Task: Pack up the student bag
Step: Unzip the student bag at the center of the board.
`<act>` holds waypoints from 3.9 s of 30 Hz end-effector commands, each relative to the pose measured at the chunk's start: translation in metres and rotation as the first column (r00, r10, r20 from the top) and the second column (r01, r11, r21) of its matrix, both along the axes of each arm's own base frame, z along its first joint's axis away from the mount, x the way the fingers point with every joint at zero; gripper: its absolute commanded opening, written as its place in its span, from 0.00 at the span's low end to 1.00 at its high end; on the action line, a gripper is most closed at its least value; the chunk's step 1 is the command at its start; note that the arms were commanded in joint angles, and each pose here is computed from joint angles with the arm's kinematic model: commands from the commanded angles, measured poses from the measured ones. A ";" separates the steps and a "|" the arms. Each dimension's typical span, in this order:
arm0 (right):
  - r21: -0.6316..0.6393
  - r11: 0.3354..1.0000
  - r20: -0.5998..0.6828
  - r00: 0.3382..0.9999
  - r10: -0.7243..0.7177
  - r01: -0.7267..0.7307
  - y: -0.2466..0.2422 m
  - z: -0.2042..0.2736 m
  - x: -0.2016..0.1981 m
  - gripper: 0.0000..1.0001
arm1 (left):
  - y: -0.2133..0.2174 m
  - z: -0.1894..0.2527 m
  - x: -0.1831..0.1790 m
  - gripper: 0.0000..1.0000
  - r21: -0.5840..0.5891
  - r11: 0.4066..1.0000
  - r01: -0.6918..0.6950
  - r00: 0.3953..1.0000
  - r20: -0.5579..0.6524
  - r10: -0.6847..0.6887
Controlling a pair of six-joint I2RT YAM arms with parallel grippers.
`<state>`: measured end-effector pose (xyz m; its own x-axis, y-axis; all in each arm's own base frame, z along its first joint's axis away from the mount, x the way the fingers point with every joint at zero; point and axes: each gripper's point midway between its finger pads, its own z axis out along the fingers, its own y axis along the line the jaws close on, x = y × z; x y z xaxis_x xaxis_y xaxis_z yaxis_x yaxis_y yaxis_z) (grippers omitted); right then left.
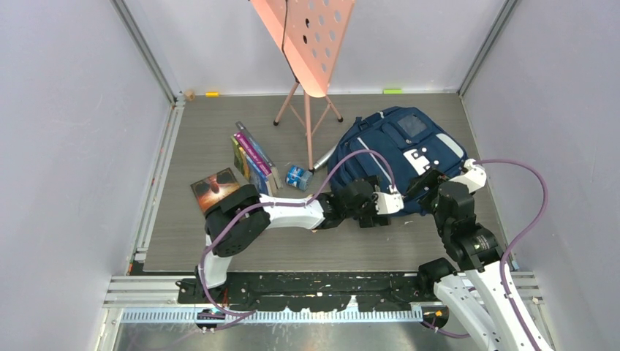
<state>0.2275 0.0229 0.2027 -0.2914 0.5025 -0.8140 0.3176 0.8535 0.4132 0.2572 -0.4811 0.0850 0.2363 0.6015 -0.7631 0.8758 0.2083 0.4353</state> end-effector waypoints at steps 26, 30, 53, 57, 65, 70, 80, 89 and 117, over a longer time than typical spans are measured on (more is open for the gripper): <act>-0.025 0.998 0.053 0.997 -0.048 0.049 -0.012 0.018 -0.003 0.85 | -0.020 0.019 0.026 0.00 -0.113 0.970 -0.216 0.957 0.173 0.233; -0.032 0.998 0.051 0.997 -0.051 0.053 -0.014 0.017 -0.002 0.85 | -0.009 0.055 0.024 0.00 -0.201 0.944 -0.261 0.948 0.130 0.290; 0.067 0.970 0.017 0.972 0.235 -0.235 0.035 0.022 -0.024 0.76 | 0.043 0.136 0.023 0.00 -0.119 0.877 -0.465 0.847 -0.348 0.402; 0.109 0.978 -0.088 0.978 0.190 -0.180 0.035 -0.004 -0.021 0.64 | 0.048 0.148 0.026 0.00 -0.162 0.862 -0.481 0.835 -0.385 0.393; 0.149 0.985 -0.088 0.991 0.106 -0.092 0.029 -0.035 -0.016 0.52 | 0.052 0.165 0.030 0.00 -0.186 0.856 -0.483 0.838 -0.382 0.390; 0.130 0.991 -0.026 0.999 0.041 -0.038 0.021 -0.045 0.001 0.46 | 0.054 0.168 0.030 0.00 -0.186 0.857 -0.480 0.841 -0.376 0.389; -0.074 0.997 0.044 0.999 0.014 -0.011 0.005 -0.044 0.039 0.46 | 0.052 0.166 0.026 0.00 -0.158 0.873 -0.461 0.840 -0.396 0.372; -0.158 0.987 0.102 0.995 0.016 0.000 0.004 -0.039 0.067 0.45 | 0.048 0.166 0.027 0.00 -0.146 0.881 -0.450 0.843 -0.395 0.365; -0.373 0.918 0.112 0.989 -0.101 0.136 -0.027 -0.011 0.093 0.04 | 0.045 0.164 0.024 0.00 -0.138 0.890 -0.435 0.844 -0.406 0.350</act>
